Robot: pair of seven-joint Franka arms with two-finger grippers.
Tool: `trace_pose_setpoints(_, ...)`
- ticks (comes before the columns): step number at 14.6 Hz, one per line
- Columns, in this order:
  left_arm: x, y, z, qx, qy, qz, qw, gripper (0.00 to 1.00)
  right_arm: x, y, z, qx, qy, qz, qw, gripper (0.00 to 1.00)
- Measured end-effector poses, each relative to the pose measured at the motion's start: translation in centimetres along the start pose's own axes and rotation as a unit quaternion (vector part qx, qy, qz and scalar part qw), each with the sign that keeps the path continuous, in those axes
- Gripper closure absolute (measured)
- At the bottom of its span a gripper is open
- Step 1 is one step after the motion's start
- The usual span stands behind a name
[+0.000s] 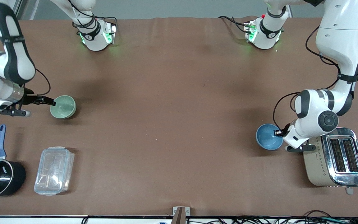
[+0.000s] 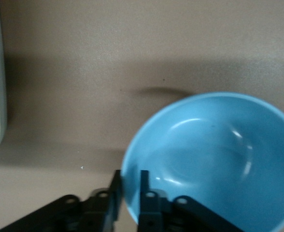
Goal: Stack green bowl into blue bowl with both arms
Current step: 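Grasp the green bowl rim with the right gripper while the left grasps the blue bowl, then carry the green bowl and the blue bowl toward each other mid-table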
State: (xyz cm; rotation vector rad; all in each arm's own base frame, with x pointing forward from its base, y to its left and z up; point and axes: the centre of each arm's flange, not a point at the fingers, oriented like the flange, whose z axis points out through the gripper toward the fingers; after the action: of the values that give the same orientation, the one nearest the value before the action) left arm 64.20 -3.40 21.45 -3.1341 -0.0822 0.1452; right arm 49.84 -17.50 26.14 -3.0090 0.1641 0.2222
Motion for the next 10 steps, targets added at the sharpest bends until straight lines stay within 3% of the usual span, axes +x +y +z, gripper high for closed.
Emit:
trace_pose_setpoints(3, 0.2, 0.5, -0.5, -0.003, 0.004, -0.035, 0.999, 0.94, 0.2, 1.8, 5.7, 0.043, -0.016, 0.001, 0.999, 0.07)
trace_pose_setpoints(5, 0.2, 2.1, -1.4, -0.011, 0.010, -0.065, 0.998, 0.94, 0.3, 1.7, 7.3, 0.054, -0.025, -0.001, 0.998, 0.12)
trace_pose_setpoints(6, 0.2, 3.8, -1.8, -0.019, 0.013, -0.079, 0.997, 0.94, 0.4, 1.6, 7.4, 0.055, -0.026, -0.008, 0.998, 0.19)
trace_pose_setpoints(7, 0.1, 6.0, -2.4, -0.028, 0.016, -0.091, 0.995, 0.94, 0.4, 1.7, 7.3, 0.056, -0.025, -0.020, 0.998, 0.35)
trace_pose_setpoints(10, -1.2, 13.9, -4.6, -0.060, 0.014, -0.118, 0.991, 0.94, 0.4, 2.0, 7.1, 0.058, -0.023, -0.037, 0.997, 0.64)
